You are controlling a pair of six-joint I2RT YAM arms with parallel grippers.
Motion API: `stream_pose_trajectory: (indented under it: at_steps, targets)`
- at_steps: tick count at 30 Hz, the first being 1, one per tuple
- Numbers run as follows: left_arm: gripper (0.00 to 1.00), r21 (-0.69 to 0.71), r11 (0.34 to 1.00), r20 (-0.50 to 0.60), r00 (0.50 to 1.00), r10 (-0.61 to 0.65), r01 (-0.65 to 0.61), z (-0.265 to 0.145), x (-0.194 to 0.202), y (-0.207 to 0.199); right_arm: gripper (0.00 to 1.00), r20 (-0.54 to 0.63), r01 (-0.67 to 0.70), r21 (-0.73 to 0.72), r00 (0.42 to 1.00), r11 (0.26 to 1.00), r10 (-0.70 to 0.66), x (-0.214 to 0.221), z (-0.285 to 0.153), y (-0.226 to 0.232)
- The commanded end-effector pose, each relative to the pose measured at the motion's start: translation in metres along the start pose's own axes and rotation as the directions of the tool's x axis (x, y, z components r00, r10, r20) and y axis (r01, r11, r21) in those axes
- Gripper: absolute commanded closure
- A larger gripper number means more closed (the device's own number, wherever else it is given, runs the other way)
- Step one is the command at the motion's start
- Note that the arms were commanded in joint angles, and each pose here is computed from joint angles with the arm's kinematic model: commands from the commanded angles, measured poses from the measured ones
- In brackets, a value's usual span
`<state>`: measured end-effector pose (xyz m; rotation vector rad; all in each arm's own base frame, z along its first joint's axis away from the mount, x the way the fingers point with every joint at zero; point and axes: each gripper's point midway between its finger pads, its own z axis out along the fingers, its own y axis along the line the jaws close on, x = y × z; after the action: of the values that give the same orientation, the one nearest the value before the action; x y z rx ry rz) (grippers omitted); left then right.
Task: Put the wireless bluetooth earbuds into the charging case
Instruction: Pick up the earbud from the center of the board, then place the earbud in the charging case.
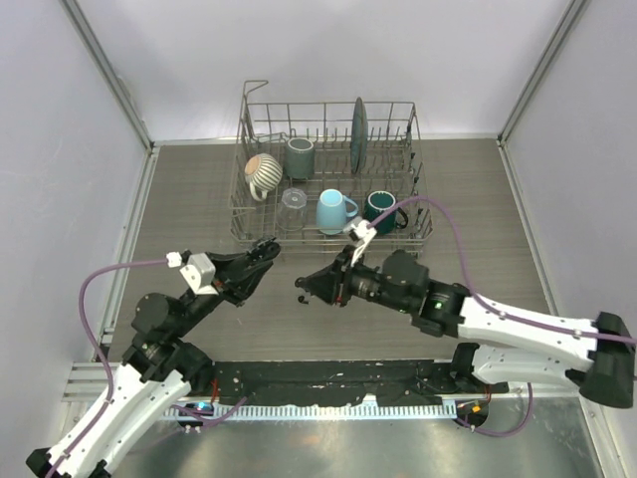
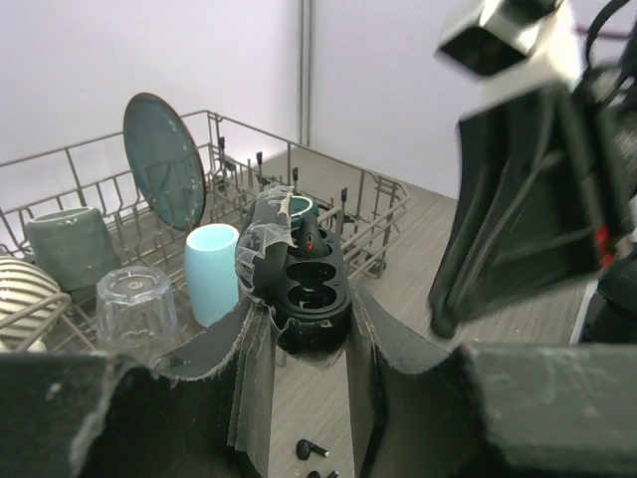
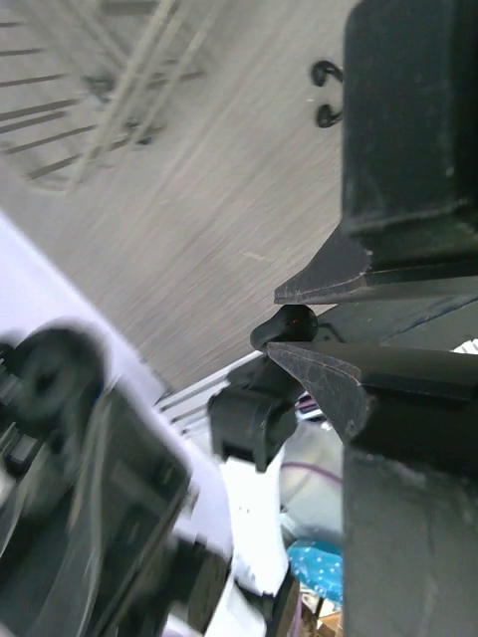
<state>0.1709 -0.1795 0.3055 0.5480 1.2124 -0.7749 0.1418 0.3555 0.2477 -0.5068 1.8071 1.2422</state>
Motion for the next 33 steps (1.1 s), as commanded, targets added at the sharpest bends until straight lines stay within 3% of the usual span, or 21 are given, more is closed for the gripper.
stream_pose_trajectory:
  at_steps: [1,5,15,33]
  targets:
    - [1.0,0.053,0.999,0.066,0.998,-0.008,0.005,0.01,-0.021,-0.009,0.99,0.135,0.14,-0.055,0.982,0.989,-0.132,-0.063,-0.033,0.035]
    - [1.0,0.123,0.992,0.071,0.997,-0.014,0.006,0.017,-0.022,-0.019,0.99,0.157,0.21,-0.16,0.97,0.965,-0.185,-0.083,-0.047,0.066]
    - [1.0,0.319,0.947,0.072,0.996,-0.049,0.024,0.028,-0.033,-0.051,0.99,0.177,0.295,-0.242,0.95,0.924,-0.256,-0.101,-0.03,0.094]
    - [1.0,0.436,0.898,0.012,0.997,-0.08,0.067,0.028,-0.029,-0.07,0.99,0.207,0.296,-0.218,0.945,0.93,-0.253,-0.108,-0.02,0.092]
